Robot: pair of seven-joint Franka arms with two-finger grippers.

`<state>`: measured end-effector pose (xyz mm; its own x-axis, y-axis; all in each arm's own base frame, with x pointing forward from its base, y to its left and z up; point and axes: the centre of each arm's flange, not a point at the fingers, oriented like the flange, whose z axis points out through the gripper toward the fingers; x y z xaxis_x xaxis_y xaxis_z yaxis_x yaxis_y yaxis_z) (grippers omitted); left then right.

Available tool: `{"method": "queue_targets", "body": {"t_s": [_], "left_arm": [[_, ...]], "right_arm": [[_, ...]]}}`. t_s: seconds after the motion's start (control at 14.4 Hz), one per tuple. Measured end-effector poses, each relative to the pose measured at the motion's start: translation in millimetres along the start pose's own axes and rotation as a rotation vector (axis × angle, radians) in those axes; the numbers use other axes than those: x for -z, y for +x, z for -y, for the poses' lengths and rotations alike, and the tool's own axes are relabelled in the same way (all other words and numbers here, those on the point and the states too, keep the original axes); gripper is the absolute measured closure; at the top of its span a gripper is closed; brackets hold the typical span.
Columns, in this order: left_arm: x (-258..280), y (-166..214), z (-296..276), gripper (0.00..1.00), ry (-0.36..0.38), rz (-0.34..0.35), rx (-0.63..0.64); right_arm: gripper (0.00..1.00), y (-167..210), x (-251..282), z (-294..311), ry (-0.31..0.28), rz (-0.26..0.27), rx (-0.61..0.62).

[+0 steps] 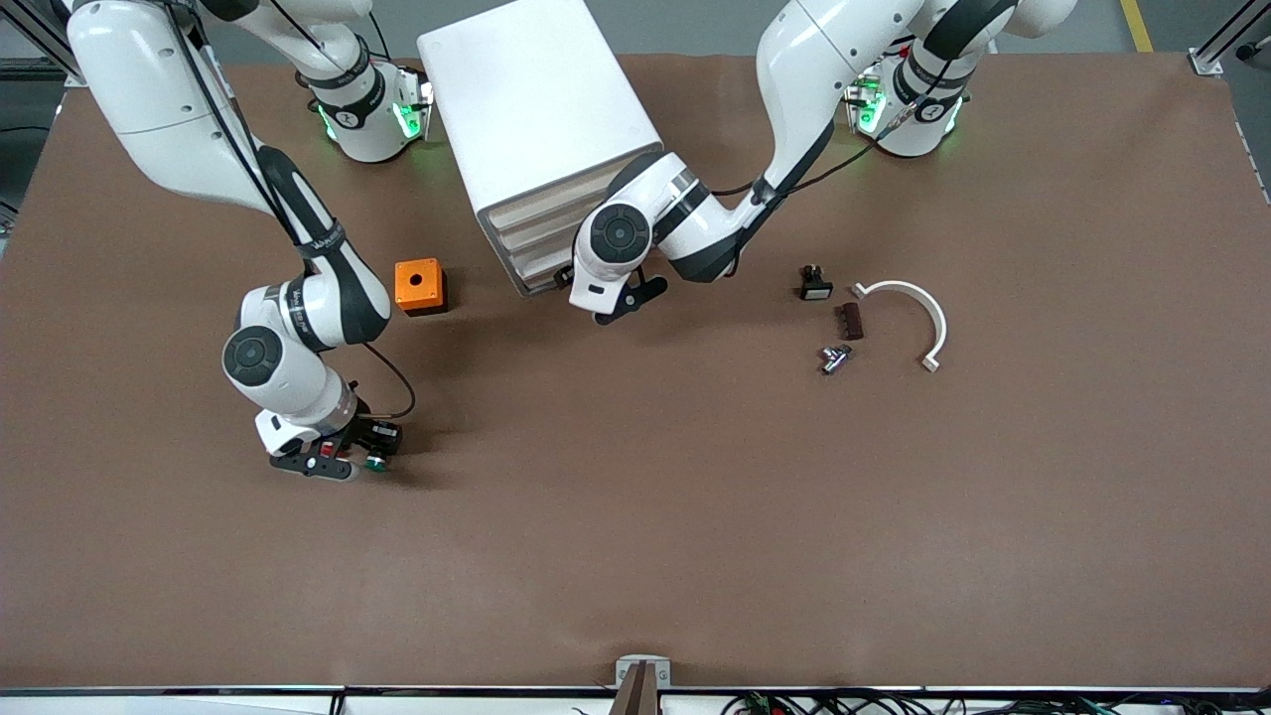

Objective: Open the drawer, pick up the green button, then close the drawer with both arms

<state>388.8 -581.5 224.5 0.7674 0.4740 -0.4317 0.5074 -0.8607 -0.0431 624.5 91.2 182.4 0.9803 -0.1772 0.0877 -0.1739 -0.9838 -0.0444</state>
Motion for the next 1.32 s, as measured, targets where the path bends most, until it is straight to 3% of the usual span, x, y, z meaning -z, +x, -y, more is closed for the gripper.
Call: {"method": "queue_targets", "body": {"t_s": [0.07, 0.49, 0.69, 1.04, 1.32], "left_arm": [[-1, -2, 0, 0.0, 0.001, 0.008, 0.003], [-6, -4, 2, 0.0, -0.003, 0.057, -0.023], [-6, -5, 2, 0.0, -0.004, 0.058, -0.035], [-1, -6, -1, 0.0, -0.02, 0.055, -0.044], [44, 14, -5, 0.0, -0.072, -0.031, -0.066]], "right_arm": [[0.52, 0, 0, 1, 0.001, 0.0, 0.002], [0.0, 14, 17, -2, 0.013, -0.04, -0.009], [0.0, 31, 51, -16, 0.013, -0.082, -0.016], [0.0, 48, 112, -54, -0.021, -0.092, 0.024], [0.0, 46, 173, -61, -0.052, -0.073, 0.043]]}}
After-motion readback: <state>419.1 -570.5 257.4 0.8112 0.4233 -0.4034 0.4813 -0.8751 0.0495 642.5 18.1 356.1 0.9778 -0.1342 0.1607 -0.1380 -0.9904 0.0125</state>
